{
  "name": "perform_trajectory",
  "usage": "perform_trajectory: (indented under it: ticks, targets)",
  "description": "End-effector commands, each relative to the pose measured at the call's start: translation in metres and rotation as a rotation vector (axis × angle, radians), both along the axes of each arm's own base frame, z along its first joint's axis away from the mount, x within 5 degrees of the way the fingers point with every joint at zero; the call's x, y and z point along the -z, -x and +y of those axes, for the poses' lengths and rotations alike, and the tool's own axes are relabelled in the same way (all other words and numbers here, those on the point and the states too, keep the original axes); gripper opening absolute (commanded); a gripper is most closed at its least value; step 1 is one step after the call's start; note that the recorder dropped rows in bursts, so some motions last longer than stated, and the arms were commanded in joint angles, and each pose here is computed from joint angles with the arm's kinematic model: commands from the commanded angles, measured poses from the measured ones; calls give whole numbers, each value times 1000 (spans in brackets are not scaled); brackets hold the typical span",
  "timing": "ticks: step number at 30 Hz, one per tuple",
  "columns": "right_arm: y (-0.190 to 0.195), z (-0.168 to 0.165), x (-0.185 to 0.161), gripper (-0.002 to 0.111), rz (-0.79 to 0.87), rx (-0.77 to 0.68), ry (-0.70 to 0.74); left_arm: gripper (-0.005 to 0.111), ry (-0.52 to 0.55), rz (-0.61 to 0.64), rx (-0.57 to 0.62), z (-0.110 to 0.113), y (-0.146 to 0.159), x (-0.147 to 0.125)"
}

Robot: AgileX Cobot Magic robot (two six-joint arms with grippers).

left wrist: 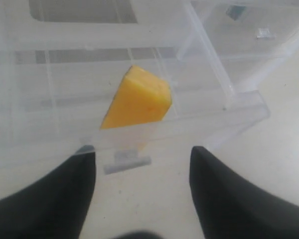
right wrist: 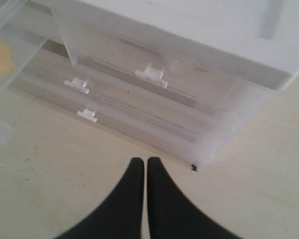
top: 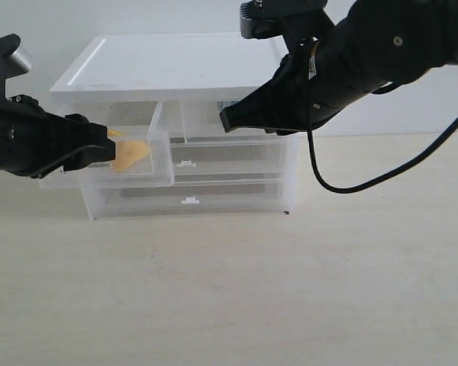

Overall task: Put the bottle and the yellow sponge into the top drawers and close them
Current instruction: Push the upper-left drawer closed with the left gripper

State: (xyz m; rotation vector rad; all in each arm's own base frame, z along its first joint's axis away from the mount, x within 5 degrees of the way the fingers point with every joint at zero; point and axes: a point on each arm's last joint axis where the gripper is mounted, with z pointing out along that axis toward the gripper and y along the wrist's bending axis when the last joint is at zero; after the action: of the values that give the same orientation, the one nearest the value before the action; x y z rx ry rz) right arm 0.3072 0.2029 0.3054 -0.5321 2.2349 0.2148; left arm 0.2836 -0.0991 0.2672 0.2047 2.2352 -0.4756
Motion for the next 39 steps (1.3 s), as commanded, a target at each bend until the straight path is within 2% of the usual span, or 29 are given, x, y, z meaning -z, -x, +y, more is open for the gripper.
perform_trajectory:
  ticks: [1,30,39]
  targets:
    - [2,-1,-3,0,-9,-5,-7,54,5,-39,-10,-3,-10,-8]
    - [1,-1,-4,0,-15,-8,-10,54,-39,-76,-18,-17,-72,2]
    - [1,0,-4,0,-19,-9,-12,54,-43,-115,0,-22,-87,-7]
